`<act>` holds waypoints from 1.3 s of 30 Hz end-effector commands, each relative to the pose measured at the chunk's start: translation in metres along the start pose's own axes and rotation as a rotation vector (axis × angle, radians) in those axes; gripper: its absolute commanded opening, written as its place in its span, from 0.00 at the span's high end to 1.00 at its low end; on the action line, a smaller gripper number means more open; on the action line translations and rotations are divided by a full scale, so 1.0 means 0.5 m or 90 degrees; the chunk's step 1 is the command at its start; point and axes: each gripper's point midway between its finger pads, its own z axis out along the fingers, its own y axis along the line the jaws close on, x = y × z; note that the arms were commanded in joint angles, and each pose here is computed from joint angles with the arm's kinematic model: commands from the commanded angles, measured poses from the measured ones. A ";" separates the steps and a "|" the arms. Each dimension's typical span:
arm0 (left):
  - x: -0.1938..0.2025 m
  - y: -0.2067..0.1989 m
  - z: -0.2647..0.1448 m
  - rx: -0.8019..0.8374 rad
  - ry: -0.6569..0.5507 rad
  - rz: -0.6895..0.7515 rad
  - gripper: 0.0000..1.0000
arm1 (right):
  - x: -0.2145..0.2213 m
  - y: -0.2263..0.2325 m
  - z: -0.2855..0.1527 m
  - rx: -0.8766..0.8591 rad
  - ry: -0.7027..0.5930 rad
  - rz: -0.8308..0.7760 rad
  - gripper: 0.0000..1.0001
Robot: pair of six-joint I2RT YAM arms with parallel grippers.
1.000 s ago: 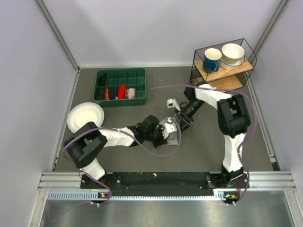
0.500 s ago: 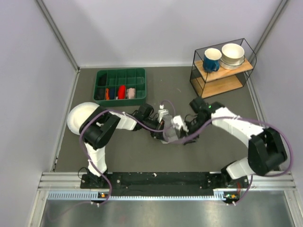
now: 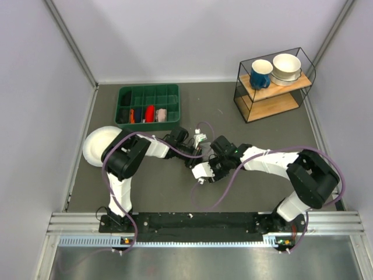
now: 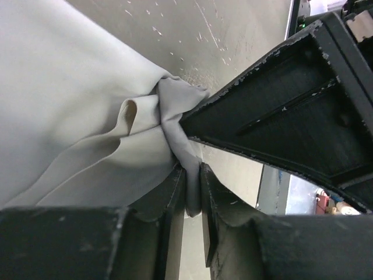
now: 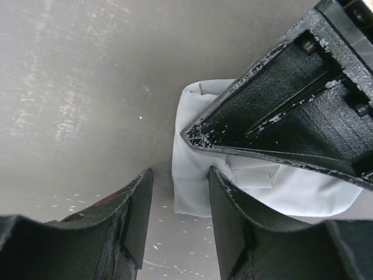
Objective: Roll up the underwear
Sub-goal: Roll the underwear to the center of the board.
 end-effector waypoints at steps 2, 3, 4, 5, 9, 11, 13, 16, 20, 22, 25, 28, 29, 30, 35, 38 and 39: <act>0.015 0.067 -0.006 -0.103 -0.003 -0.033 0.71 | 0.028 -0.029 0.013 0.051 0.053 -0.009 0.56; 0.005 0.060 -0.010 -0.106 -0.015 -0.023 0.67 | 0.037 -0.022 0.020 0.042 0.063 -0.002 0.56; -0.004 0.062 -0.018 -0.120 -0.028 -0.016 0.65 | 0.041 -0.021 0.022 0.041 0.069 -0.001 0.57; -0.012 0.059 -0.025 -0.129 -0.040 -0.009 0.63 | 0.046 -0.017 0.025 0.036 0.072 0.002 0.58; -0.058 0.033 -0.087 -0.185 -0.125 0.038 0.59 | 0.058 0.000 0.036 0.008 0.086 0.025 0.69; -0.098 0.018 -0.134 -0.231 -0.195 0.090 0.57 | 0.060 0.017 0.036 -0.021 0.086 0.054 0.78; -0.073 0.026 -0.162 -0.269 -0.219 0.098 0.57 | 0.043 0.020 0.035 -0.043 0.056 0.077 0.84; -0.066 0.008 -0.212 -0.329 -0.286 0.162 0.57 | 0.024 0.037 0.017 -0.100 0.023 0.135 0.92; -0.055 -0.073 -0.265 -0.322 -0.401 0.310 0.57 | -0.005 0.068 -0.009 -0.200 -0.033 0.223 0.93; -0.047 -0.106 -0.277 -0.315 -0.439 0.368 0.57 | -0.038 0.081 -0.041 -0.273 -0.087 0.295 0.93; -0.026 -0.149 -0.296 -0.319 -0.489 0.453 0.56 | -0.058 0.087 -0.062 -0.371 -0.148 0.405 0.93; 0.002 -0.183 -0.285 -0.299 -0.491 0.519 0.55 | -0.041 0.082 -0.047 -0.410 -0.151 0.482 0.93; 0.009 -0.189 -0.279 -0.297 -0.483 0.551 0.55 | -0.033 0.081 -0.041 -0.420 -0.143 0.513 0.92; 0.021 -0.205 -0.257 -0.274 -0.466 0.572 0.53 | -0.027 0.077 -0.031 -0.433 -0.142 0.534 0.92; 0.033 -0.222 -0.168 -0.263 -0.341 0.672 0.52 | -0.014 0.068 -0.030 -0.469 -0.136 0.600 0.92; 0.038 -0.195 -0.104 -0.282 -0.205 0.705 0.52 | -0.010 0.063 -0.025 -0.475 -0.126 0.615 0.91; 0.043 -0.193 -0.084 -0.285 -0.172 0.721 0.52 | -0.005 0.058 -0.024 -0.473 -0.114 0.619 0.91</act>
